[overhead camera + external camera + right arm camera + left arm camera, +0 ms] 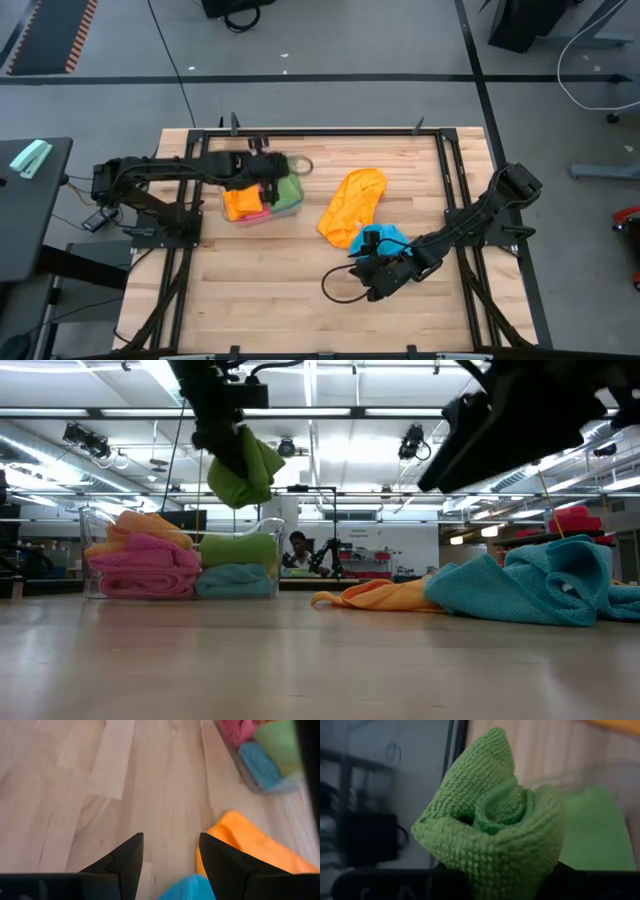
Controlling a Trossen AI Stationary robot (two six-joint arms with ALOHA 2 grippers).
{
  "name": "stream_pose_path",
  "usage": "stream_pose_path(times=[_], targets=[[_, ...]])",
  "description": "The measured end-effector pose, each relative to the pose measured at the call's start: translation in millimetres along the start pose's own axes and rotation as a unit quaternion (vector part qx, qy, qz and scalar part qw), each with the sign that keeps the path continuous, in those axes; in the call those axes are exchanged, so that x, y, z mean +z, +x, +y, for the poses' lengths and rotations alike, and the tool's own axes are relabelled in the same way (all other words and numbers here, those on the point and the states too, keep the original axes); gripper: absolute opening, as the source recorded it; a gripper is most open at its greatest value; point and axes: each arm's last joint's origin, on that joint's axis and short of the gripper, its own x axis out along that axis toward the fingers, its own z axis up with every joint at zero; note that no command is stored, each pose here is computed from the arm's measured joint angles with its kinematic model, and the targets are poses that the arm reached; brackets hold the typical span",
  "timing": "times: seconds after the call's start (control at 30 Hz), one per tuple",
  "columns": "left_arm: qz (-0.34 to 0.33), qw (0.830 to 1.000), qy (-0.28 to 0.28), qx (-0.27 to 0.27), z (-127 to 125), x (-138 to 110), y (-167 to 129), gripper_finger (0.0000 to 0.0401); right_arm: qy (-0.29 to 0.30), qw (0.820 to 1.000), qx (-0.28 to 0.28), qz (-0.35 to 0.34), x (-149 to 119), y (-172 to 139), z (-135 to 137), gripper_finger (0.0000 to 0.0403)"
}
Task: Fold microfiber towels
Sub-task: Put the green microfiber towel into the transparent bin
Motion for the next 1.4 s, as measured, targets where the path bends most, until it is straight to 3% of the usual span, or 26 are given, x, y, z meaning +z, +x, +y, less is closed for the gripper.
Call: stream_pose_path(times=[0.23,0.47,0.73,1.17,1.4], targets=[[0.019,0.988,0.118,0.1,-39,-14,7,0.0074,0.006,1.0,0.003,-0.005,-7,2,2,0.0202],[0.016,0.981,0.103,0.166,-55,-19,3,0.0072,0.007,1.0,0.008,-0.026,-2,1,3,0.0202],[0.013,0.977,0.133,0.169,-64,-18,3,0.0067,0.005,1.0,0.008,-0.029,-1,2,2,0.0202],[0.087,0.981,0.071,0.159,-83,-21,56,0.0073,0.009,0.999,0.01,-0.037,0,2,3,0.0202],[0.107,0.986,0.039,0.123,-73,-13,55,0.0083,0.006,0.999,0.01,-0.041,1,1,3,0.0202]])
